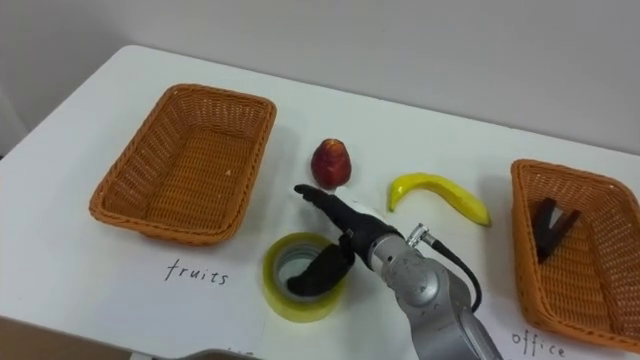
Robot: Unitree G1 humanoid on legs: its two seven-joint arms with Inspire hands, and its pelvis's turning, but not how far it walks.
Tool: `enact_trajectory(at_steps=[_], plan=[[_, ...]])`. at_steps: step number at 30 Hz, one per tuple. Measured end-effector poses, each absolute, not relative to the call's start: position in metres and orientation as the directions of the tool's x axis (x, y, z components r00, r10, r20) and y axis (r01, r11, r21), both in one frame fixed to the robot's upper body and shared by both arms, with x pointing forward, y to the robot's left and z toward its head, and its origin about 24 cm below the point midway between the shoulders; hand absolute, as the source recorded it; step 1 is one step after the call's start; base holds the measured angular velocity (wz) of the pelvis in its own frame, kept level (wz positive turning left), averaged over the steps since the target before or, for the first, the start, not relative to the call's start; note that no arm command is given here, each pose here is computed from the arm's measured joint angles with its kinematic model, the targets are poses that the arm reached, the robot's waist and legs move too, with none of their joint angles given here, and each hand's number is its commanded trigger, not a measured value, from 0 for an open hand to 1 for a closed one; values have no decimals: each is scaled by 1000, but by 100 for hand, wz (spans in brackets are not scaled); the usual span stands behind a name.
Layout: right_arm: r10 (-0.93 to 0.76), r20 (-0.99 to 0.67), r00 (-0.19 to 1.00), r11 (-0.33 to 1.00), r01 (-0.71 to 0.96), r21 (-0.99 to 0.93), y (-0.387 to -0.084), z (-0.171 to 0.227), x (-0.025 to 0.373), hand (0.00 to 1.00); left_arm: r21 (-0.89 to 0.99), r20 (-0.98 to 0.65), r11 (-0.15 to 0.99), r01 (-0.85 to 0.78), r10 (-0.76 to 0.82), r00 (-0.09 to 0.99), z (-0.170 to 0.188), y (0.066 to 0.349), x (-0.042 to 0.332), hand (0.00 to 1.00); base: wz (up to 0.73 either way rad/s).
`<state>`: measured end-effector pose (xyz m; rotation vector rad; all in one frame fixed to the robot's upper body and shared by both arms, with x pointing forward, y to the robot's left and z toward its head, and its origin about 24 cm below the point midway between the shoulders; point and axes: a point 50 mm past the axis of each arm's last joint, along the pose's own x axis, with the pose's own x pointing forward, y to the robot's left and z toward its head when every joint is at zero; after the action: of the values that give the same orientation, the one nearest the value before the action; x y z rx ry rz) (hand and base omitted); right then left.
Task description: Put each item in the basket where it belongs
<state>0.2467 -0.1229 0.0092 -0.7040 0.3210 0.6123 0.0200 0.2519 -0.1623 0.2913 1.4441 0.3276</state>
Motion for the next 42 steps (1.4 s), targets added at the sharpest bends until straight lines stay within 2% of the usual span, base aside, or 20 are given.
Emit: enact_trajectory(at_steps=[1,2,3,15,36,42], plan=[[414,-473,778,592,-625,-509,-123,9,247,62,389,-915,920,-43,391,100,-162,252,21,0,0],[413,-477,776,585,-627,-515,-123,10,247,96,390,-914,920,-44,392,105,-162,252,21,0,0],[413,-477,776,583,-628,-516,-123,10,247,100,390,-913,920,-45,393,108,-162,252,22,0,0],[346,-476,809,543,-586,-602,-132,21,261,100,421,-897,906,-49,424,129,-158,259,29,0,0],[353,-484,801,547,-596,-588,-133,18,258,100,441,-885,895,-62,446,138,-157,261,35,0,0],[362,-473,803,569,-593,-570,-132,18,258,100,438,-890,899,-23,438,128,-159,258,31,0,1]])
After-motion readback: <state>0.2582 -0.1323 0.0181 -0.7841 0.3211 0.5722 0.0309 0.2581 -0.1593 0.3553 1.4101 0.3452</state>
